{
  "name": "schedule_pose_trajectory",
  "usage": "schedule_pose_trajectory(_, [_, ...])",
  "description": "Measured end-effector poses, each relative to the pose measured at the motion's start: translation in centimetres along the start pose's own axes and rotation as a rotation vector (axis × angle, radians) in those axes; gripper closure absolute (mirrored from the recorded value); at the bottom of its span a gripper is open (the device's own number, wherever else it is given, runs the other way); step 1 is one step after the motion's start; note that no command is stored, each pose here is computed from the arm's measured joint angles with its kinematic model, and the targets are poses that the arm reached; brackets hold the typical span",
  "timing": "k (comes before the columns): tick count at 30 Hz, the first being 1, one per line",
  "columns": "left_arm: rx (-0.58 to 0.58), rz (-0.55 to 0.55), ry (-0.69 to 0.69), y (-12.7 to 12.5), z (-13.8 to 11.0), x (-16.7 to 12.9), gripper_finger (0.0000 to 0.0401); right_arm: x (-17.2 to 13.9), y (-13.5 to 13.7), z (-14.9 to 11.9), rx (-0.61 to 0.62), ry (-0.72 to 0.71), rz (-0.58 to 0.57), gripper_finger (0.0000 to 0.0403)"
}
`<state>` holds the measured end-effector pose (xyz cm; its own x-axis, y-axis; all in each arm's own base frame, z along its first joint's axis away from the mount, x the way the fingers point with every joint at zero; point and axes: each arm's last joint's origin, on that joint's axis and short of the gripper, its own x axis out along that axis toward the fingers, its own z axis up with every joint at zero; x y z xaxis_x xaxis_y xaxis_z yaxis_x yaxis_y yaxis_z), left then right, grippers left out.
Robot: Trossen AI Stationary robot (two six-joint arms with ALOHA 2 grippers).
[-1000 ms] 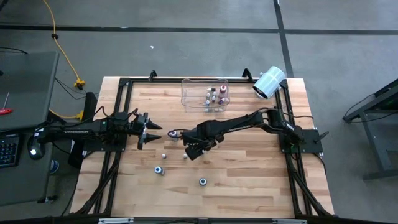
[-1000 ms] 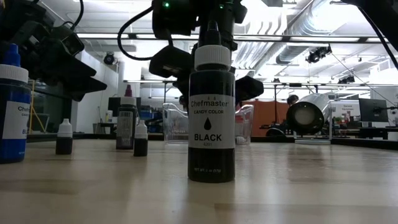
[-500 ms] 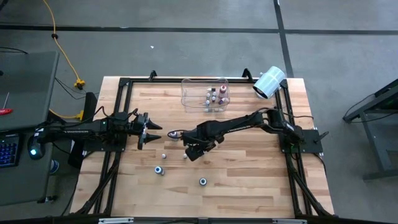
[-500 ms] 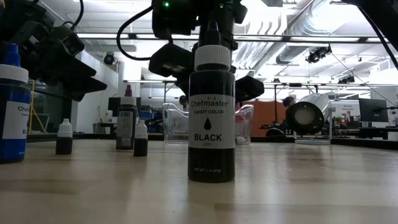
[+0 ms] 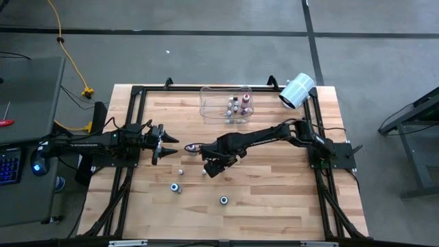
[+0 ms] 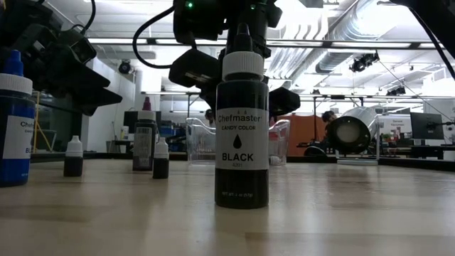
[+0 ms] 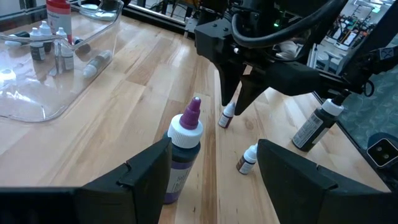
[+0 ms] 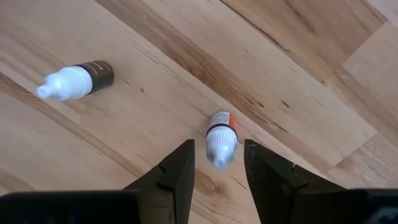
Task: Pick & Place food coloring
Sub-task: Put the small purple food coloring into the transparent container
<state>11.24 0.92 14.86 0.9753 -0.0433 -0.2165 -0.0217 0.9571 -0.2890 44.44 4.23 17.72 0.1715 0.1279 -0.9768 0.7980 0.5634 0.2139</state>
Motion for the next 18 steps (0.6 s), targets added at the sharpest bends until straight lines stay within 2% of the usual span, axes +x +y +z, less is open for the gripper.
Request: schedule_pose_trajectory(18, [0.0,0.0,0.0,0.0,0.0,0.0,0.0167,0.0,0.0,-0.01,-0.008,-0.002,-0.001,0.0275])
